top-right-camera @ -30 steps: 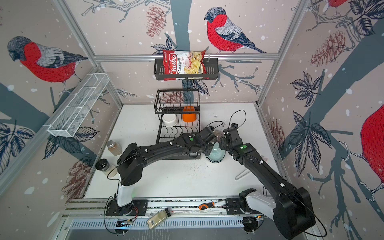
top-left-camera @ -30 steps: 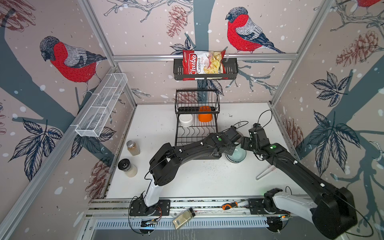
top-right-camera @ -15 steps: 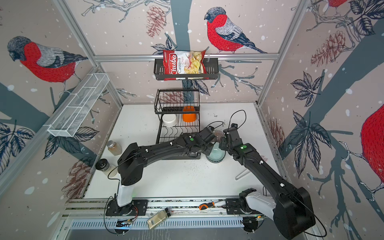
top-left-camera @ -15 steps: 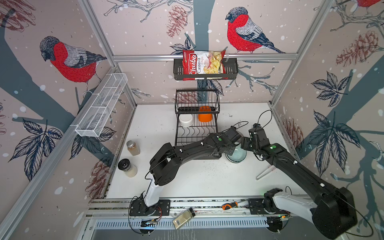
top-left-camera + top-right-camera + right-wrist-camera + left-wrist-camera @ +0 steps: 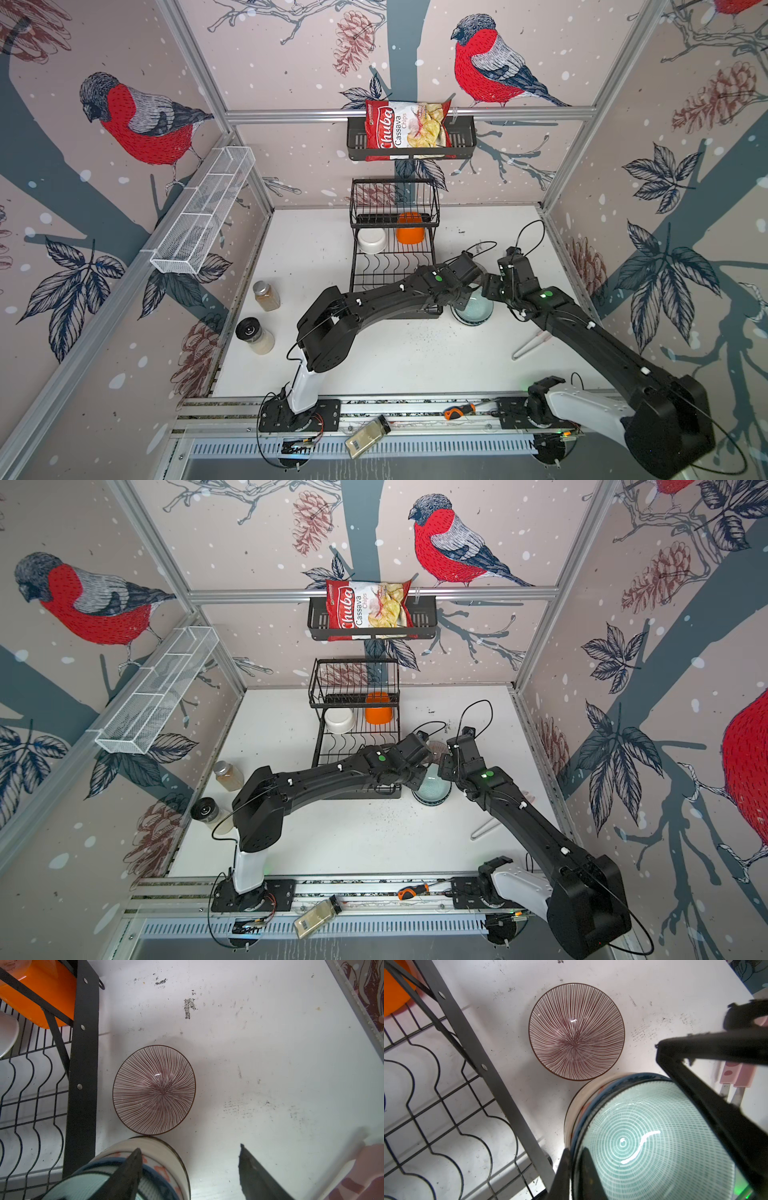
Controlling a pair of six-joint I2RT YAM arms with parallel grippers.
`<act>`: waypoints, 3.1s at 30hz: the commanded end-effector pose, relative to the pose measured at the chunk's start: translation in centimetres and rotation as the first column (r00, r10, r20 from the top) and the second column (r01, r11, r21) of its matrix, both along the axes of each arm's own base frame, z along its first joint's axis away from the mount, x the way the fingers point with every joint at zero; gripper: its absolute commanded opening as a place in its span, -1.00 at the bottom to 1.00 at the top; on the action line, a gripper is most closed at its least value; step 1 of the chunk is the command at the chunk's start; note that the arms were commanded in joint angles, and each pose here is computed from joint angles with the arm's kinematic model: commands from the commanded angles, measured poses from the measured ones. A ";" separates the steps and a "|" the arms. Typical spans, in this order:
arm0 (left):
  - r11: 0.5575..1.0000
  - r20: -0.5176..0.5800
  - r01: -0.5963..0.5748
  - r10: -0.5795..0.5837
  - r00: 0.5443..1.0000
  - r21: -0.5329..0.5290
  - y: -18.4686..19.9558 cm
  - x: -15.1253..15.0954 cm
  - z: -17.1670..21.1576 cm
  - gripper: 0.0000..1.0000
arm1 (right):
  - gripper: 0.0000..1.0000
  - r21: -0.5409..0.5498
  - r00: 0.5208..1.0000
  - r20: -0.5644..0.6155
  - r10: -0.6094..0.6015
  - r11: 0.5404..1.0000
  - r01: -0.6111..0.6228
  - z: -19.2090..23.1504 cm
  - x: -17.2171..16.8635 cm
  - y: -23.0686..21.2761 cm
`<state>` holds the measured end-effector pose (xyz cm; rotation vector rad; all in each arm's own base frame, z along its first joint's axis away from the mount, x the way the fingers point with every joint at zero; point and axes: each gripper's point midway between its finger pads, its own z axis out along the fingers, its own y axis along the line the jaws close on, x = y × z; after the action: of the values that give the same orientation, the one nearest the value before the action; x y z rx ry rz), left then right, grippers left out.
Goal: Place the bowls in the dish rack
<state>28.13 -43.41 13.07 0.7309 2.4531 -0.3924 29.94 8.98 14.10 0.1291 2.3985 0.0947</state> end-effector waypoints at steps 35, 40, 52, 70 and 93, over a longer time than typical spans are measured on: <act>0.975 -0.006 0.010 -0.011 1.000 -0.222 0.5 0.8 3.4 -1.00 | 0.47 0.094 0.995 0.095 0.031 0.995 -0.040 3.2 0.9 0.9; 0.975 -0.007 -0.033 0.032 0.999 -0.220 2.2 1.6 3.5 -1.00 | 0.48 0.137 0.990 0.120 0.073 0.987 -0.089 4.4 1.2 2.0; 0.953 0.000 -0.042 0.044 0.999 -0.300 3.8 2.2 5.2 -1.00 | 0.62 0.215 0.966 0.214 0.148 0.957 -0.194 7.6 1.6 4.1; 0.924 0.006 -0.076 0.084 0.996 -0.374 6.3 4.0 7.1 -1.00 | 0.83 0.282 0.917 0.285 0.279 0.890 -0.358 9.6 1.5 7.3; 0.866 -0.018 -0.267 0.287 0.958 -0.423 16.1 6.6 7.2 -1.00 | 0.99 0.366 0.793 0.341 0.505 0.706 -0.607 10.1 1.0 17.3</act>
<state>34.04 -26.56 18.31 0.1975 2.3500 -0.6778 30.93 25.02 23.02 -0.3592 2.1164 0.8540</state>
